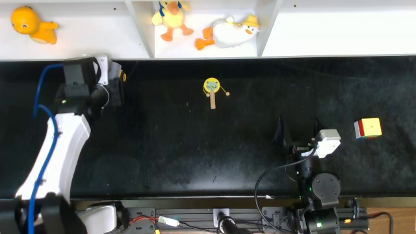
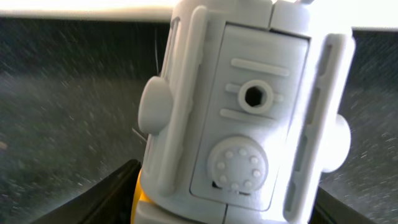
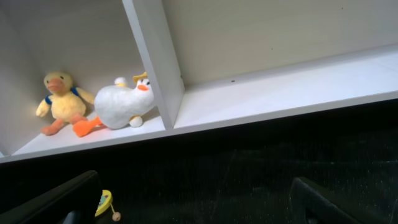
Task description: Store Toys
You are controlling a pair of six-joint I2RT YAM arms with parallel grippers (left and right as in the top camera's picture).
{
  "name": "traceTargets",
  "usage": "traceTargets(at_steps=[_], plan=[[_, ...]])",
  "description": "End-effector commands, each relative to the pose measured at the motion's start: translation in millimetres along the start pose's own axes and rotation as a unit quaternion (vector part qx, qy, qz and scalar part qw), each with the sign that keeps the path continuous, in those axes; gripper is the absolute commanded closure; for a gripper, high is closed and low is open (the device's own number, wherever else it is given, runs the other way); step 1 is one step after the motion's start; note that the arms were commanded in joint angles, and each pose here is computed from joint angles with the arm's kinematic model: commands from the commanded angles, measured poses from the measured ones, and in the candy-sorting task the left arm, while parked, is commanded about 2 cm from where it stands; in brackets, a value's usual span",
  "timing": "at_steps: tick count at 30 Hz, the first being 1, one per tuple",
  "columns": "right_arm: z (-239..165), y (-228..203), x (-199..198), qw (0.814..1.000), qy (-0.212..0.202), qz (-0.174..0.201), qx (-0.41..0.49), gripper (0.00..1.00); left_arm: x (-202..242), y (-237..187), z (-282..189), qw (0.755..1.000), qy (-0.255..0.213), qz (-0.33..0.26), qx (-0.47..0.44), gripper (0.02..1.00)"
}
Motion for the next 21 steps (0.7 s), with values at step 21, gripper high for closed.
traceTargets(at_steps=[21], plan=[[0.3,-3.5,-0.2,1.000,-0.001,-0.004,0.000,0.005,-25.8,115.1,12.8,0.971,-0.055,-0.002,-0.233,0.906]])
Point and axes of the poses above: each gripper's point midway between its finger pads, its own z axis out along the fingers, its own x axis along the line the jaws close on, y = z × x, the point moved 1 cm from there along -z, back along the fingers, and after that the axes turned 11 degrees about -z, right-handed, at the moved point
